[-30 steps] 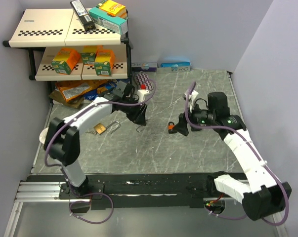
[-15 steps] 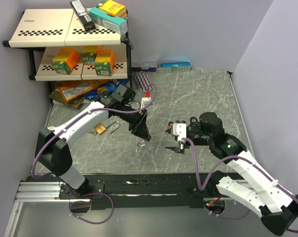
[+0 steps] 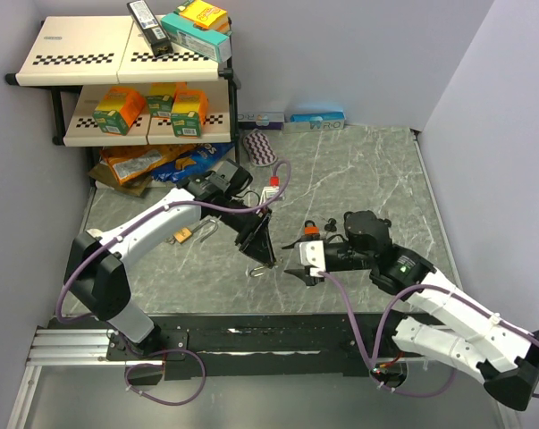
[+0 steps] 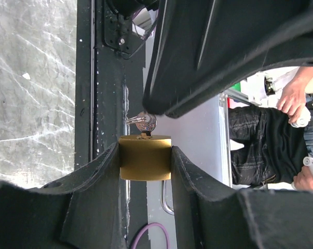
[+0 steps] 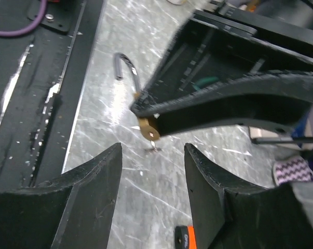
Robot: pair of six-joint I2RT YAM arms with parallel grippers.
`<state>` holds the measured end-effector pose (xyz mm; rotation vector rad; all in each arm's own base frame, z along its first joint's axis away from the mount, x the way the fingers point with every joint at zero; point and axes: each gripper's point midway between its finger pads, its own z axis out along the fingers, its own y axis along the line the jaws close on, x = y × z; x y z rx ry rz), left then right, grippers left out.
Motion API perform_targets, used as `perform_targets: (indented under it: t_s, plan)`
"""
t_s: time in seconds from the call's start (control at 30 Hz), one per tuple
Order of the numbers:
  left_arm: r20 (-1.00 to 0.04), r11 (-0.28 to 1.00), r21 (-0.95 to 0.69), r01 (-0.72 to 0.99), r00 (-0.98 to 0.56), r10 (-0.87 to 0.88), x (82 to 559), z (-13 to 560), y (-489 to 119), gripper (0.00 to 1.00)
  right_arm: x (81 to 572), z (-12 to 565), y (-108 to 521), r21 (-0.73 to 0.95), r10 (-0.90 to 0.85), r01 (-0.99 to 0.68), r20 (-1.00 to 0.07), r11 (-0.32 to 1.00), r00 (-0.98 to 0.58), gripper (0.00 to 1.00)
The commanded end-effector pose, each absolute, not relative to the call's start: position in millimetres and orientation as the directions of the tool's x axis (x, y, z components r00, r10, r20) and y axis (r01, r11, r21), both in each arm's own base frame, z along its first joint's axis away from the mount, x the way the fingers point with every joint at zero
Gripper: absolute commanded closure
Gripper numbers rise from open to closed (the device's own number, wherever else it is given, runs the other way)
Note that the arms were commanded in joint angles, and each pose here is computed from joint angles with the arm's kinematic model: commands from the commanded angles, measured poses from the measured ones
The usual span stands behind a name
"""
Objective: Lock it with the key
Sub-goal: Pick up the lock from the center of the board.
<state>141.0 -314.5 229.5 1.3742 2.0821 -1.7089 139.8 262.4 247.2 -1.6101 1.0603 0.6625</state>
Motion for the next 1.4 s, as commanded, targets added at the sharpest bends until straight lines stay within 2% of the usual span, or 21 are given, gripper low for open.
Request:
perform_targets:
  t_s: [0.0,0.33,0.67,0.83,1.13,1.17,1.2,1.27,1.3,1.37]
  plan:
    - [-0.656,-0.149,-0.701,0.698,-0.547,0.52,129,257,-315,0.99,129,260,275,-0.489,-0.24,-0.867,-0.833,-0.1,0.498,0.43]
    - [-0.654,-0.165,-0.702,0.692,-0.536,0.534,125,257,-318,0.99,125,251,291,-0.476,-0.236,-0.871,-0.839,-0.121,0.491,0.47]
    - [-0.65,-0.188,-0.713,0.675,-0.537,0.538,120,261,-317,0.99,122,237,293,-0.508,-0.248,-0.845,-0.808,-0.165,0.534,0.57]
    - [-0.648,-0.198,-0.717,0.669,-0.533,0.544,118,260,-316,0.99,124,233,293,-0.525,-0.263,-0.835,-0.792,-0.167,0.551,0.57]
    - [-0.644,-0.232,-0.73,0.643,-0.534,0.548,109,265,-314,0.99,129,228,293,-0.558,-0.291,-0.812,-0.759,-0.17,0.583,0.86]
    - [-0.645,-0.233,-0.729,0.644,-0.53,0.551,108,265,-314,0.99,130,228,293,-0.561,-0.292,-0.811,-0.757,-0.167,0.584,1.0]
    - [-0.646,-0.232,-0.727,0.646,-0.529,0.551,108,265,-314,0.98,131,230,293,-0.557,-0.298,-0.816,-0.762,-0.153,0.576,1.0]
    - [-0.641,-0.207,-0.724,0.658,-0.532,0.553,110,261,-314,0.8,133,233,293,-0.554,-0.298,-0.821,-0.768,-0.138,0.568,1.0]
    - [-0.637,-0.193,-0.725,0.661,-0.538,0.552,110,261,-313,0.57,133,235,293,-0.548,-0.294,-0.827,-0.776,-0.125,0.558,1.0]
    - [-0.647,-0.153,-0.706,0.691,-0.542,0.536,119,254,-312,0.41,131,240,294,-0.526,-0.284,-0.844,-0.797,-0.106,0.533,1.0]
